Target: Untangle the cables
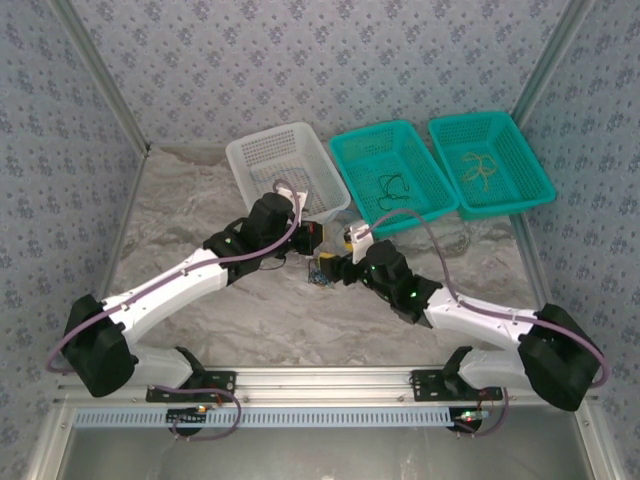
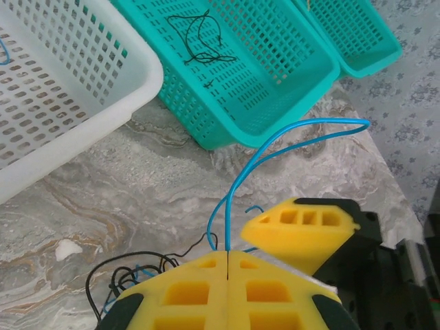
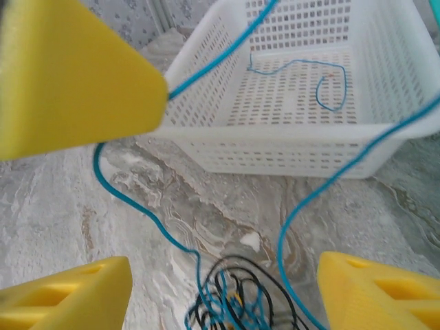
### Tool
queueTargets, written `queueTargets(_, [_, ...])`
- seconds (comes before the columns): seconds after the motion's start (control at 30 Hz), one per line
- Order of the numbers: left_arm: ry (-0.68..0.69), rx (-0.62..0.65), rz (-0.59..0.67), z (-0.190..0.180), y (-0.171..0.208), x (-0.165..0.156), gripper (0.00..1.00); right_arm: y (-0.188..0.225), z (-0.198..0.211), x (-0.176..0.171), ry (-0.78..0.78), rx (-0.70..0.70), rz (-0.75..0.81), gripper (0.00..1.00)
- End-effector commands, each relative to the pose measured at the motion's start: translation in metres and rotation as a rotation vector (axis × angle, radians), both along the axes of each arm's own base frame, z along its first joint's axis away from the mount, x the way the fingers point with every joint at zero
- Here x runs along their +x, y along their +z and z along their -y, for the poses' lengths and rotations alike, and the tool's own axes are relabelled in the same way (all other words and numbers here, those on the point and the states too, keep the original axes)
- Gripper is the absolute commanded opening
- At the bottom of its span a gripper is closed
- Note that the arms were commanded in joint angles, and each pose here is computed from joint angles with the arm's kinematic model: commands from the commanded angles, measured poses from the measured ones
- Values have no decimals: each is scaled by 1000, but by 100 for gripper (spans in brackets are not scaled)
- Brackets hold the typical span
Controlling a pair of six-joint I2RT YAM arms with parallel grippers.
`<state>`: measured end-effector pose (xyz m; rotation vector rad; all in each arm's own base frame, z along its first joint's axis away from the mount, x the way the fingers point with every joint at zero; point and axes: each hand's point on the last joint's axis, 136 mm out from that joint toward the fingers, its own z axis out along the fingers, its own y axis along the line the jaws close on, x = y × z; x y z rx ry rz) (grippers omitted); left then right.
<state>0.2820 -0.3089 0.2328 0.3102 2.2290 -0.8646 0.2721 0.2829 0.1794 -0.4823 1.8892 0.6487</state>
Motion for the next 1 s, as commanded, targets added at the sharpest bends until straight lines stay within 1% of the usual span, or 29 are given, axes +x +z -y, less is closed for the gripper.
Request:
queueTargets(0.0, [-3,-89,63,5,37,5,0,22,-8,11,-58,74,92,67])
queueTargets(0.13, [12,-119,60,8,38,8,0,16,-13,18,-103,80,101,56])
queueTargets(0.3, [33,-169,50,8,36,9,0,13,-8,30,-183,54,144,47])
queueTargets(0.5, [35,-188,63,9,41,10,0,12,-14,41,-213,42,163,36])
queueTargets(0.63, [39,-201,78,9,44,12,0,8,-11,49,-280,42,157,31])
queueTargets(0.73, [41,-208,83,9,45,13,0,1,-11,52,-304,37,145,30])
queueTargets(0.97, [65,-231,118,3,57,16,0,-30,-2,56,-397,-14,77,25])
